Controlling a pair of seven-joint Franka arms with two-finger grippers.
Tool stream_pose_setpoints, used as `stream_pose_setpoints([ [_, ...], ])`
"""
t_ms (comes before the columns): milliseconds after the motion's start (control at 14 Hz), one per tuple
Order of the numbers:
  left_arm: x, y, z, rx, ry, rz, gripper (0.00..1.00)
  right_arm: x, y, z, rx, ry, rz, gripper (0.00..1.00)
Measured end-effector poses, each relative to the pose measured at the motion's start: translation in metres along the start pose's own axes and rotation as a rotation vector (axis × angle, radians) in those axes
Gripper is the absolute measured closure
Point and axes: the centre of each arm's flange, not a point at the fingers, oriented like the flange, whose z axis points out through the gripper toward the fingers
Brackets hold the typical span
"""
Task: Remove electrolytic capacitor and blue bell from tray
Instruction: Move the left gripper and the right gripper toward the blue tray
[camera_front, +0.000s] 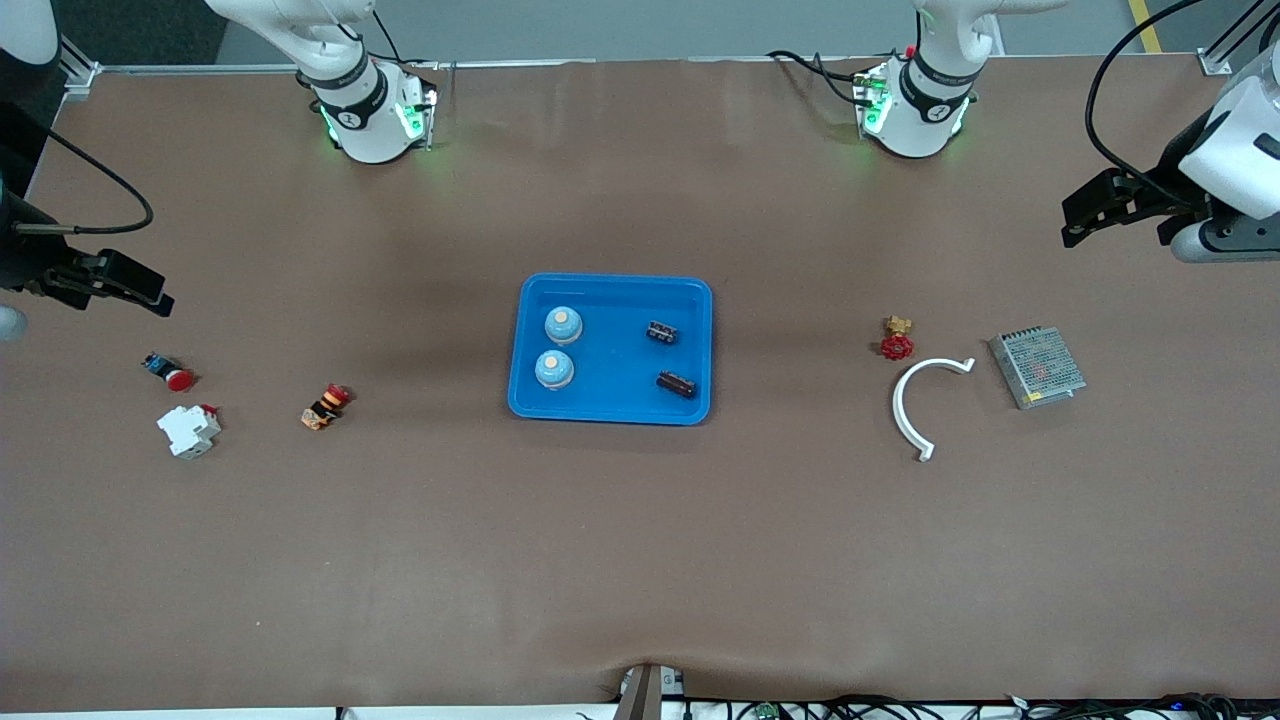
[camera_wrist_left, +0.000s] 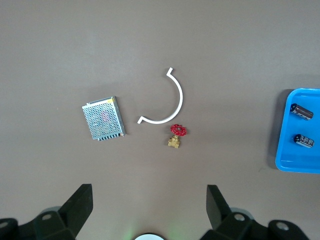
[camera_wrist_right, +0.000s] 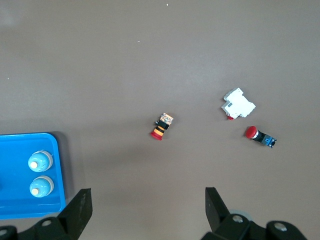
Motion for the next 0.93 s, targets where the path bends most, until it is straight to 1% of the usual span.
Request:
stream_pose_setpoints([
  [427,0.0,-0.003,-0.002,-0.002,0.004,-0.006,0.0,0.0,0.0,0.0,0.0,0.001,0.0,0.0],
  [641,0.0,0.0,-0.005,-0.031,0.007,-0.002,0.0,0.001,0.0,0.005,0.003,-0.001,0.0,0.0],
  [784,0.003,0.01,0.002,-0.04,-0.008,0.015,0.0,0.002,-0.002,0.015,0.013,-0.003,0.001,0.0],
  [926,0.007,0.033,0.015,-0.06,-0.04,0.004,0.0,0.002,-0.003,0.024,0.017,-0.007,0.0,0.0],
])
